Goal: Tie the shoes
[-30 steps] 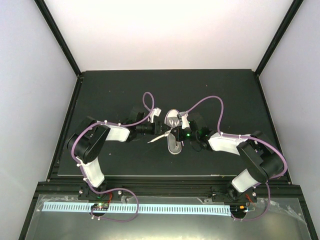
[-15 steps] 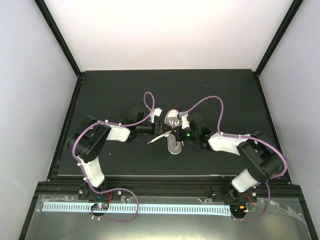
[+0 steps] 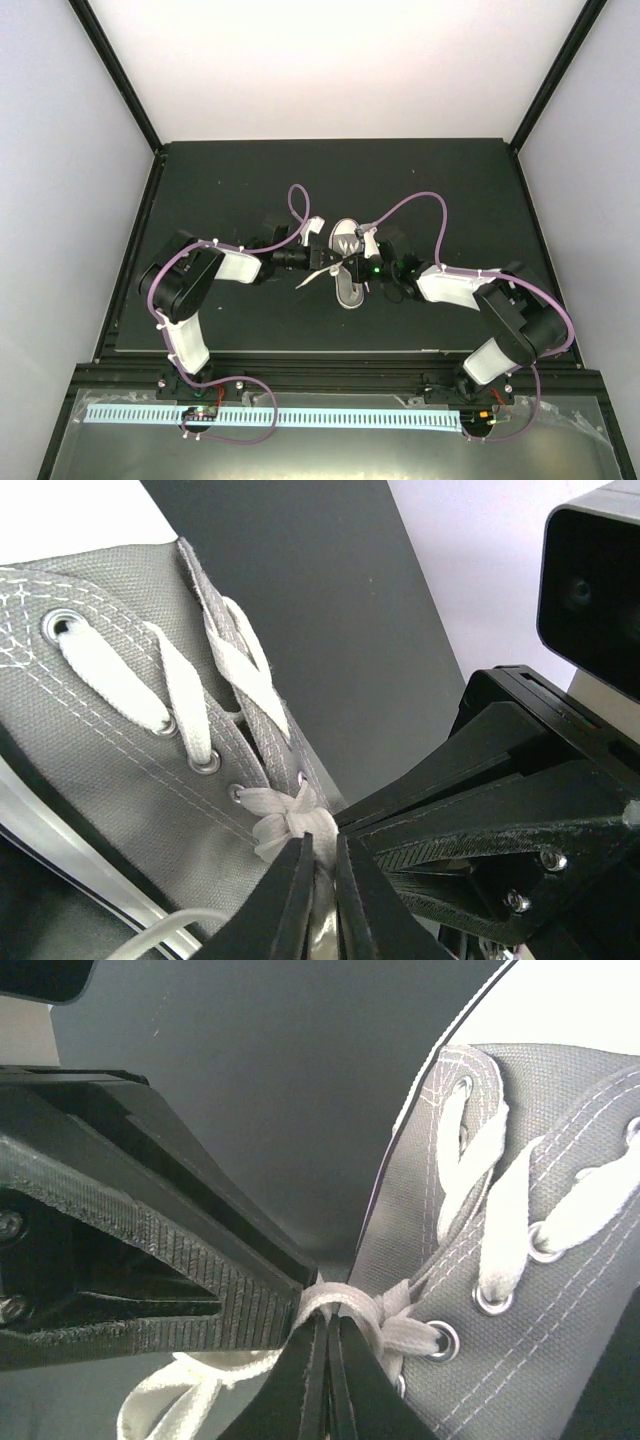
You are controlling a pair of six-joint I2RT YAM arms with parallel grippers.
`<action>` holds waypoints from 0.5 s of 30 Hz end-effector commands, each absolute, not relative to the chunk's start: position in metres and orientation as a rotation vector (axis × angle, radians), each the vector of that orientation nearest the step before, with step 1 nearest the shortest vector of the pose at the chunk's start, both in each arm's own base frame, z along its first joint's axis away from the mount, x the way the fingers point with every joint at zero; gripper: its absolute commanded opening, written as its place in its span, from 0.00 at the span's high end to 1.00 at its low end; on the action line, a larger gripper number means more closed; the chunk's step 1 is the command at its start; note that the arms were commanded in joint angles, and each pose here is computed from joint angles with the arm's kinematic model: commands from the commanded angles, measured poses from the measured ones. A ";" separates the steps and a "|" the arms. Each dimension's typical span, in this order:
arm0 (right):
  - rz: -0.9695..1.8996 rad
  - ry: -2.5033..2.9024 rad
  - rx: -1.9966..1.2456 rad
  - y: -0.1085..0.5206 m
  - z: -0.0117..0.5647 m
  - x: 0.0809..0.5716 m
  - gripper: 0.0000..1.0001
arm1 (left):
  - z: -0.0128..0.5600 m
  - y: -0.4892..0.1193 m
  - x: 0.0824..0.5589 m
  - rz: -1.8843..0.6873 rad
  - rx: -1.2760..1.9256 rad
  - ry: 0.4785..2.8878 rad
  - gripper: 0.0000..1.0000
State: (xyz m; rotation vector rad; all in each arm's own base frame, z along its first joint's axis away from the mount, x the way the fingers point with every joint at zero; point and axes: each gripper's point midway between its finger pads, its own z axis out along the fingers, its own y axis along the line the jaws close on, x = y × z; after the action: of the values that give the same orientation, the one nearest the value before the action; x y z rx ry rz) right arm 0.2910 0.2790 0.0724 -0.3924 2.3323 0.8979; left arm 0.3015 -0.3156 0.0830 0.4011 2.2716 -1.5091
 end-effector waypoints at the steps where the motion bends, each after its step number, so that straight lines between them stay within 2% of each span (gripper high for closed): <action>1: 0.881 2.290 -0.383 0.278 0.081 0.295 0.98 | 0.086 -0.319 0.305 -1.523 0.414 2.242 0.95; 3: 0.878 2.286 -0.381 0.277 0.083 0.296 0.98 | 0.087 -0.319 0.305 -1.517 0.411 2.239 0.98; 13: 0.853 2.266 -0.368 0.272 0.090 0.298 0.98 | 0.096 -0.315 0.308 -1.496 0.384 2.214 0.99; 15: 0.848 2.262 -0.368 0.271 0.093 0.298 0.93 | 0.096 -0.315 0.308 -1.496 0.384 2.214 0.99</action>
State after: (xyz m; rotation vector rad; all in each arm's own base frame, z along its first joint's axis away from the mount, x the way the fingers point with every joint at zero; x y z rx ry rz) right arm 0.2920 0.2752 0.0795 -0.3805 2.3128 0.8799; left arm 0.3044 -0.3155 0.0847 0.3820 2.2633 -1.5064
